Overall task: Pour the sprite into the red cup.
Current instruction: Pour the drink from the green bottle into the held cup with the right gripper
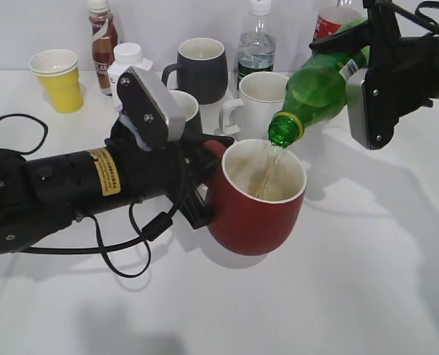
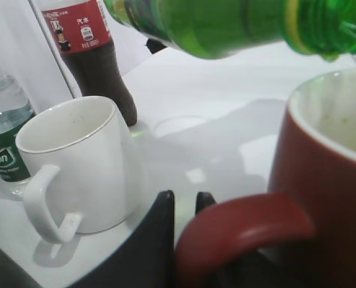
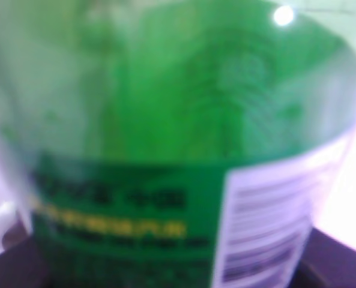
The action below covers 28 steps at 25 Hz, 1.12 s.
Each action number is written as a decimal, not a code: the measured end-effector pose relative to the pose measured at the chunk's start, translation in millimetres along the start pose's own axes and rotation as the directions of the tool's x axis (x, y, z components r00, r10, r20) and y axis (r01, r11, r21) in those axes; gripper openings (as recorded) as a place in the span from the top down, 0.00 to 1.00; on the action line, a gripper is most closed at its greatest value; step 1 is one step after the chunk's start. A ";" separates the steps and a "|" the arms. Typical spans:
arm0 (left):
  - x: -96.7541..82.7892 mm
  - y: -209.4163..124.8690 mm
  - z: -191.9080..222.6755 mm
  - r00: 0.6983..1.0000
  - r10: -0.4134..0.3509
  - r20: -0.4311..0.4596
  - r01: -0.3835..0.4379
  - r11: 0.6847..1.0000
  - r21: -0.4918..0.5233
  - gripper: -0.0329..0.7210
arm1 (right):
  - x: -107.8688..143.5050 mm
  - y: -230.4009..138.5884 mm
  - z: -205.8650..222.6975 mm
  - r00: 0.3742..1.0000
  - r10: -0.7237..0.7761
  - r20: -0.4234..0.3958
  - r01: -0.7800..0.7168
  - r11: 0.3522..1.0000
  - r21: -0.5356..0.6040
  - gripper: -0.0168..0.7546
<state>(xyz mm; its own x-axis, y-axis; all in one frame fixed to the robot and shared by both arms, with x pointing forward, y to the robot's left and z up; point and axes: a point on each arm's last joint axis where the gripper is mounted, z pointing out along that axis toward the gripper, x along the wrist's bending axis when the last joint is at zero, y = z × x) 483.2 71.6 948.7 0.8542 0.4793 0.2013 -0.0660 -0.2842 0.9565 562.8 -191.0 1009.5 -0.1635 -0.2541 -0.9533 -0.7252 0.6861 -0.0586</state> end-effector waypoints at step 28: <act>-0.2 -1.1 0.1 1.000 0.005 0.002 -0.005 1.000 0.009 0.85 | -9.8 1.5 -5.8 0.999 -0.024 0.033 0.023 1.000 0.007 0.44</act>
<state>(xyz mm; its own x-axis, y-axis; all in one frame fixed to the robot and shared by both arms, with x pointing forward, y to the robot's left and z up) 483.1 71.7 947.5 0.8550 0.4763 0.2053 -0.0651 -0.2941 0.9536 559.4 -191.4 1020.5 -0.1241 -0.2477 -0.9609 -0.7240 0.6848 -0.0830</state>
